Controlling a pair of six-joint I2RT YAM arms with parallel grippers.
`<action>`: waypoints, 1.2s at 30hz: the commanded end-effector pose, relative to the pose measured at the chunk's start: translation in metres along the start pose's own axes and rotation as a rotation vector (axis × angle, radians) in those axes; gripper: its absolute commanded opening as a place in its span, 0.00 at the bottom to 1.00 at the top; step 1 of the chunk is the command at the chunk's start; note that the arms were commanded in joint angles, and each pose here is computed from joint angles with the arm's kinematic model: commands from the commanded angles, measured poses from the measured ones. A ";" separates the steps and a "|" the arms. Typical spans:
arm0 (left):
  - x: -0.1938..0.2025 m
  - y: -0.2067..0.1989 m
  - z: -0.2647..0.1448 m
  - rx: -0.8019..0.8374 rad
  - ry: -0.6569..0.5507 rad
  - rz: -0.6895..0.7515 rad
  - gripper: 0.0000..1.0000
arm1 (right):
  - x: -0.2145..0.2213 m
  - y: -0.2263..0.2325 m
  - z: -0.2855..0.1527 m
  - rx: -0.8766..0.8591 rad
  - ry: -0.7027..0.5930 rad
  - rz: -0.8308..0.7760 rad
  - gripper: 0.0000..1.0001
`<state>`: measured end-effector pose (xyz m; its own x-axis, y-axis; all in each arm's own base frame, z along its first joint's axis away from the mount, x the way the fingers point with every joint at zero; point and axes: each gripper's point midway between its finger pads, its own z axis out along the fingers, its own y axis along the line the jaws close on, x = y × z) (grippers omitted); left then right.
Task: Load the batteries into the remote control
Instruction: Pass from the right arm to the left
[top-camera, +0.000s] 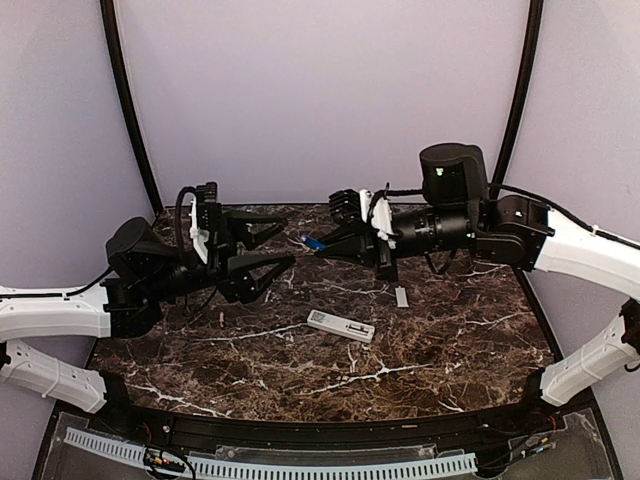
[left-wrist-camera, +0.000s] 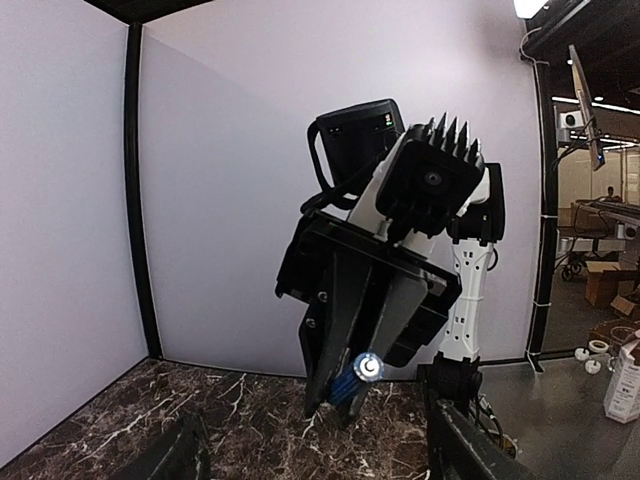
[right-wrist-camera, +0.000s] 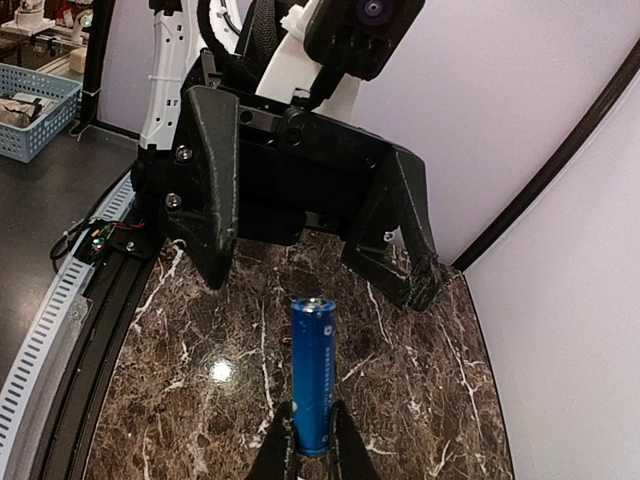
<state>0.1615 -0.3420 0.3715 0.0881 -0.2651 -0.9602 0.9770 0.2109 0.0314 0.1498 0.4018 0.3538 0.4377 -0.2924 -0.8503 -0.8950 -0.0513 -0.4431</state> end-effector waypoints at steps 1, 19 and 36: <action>-0.002 -0.009 0.003 0.054 0.026 0.024 0.72 | -0.019 -0.004 -0.012 -0.001 -0.040 0.012 0.00; -0.030 0.038 0.033 -0.144 -0.081 -0.132 0.44 | -0.018 -0.059 -0.008 0.264 -0.106 0.290 0.00; -0.031 0.038 0.053 -0.106 -0.013 -0.194 0.23 | -0.006 -0.052 -0.005 0.240 -0.049 0.300 0.00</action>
<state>0.2061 -0.3700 0.4142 -0.0748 -0.3283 -0.9416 0.9470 0.2723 -0.1702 0.1903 0.4007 0.3878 0.1856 -0.2124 -0.9594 -0.9385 0.2510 -0.2371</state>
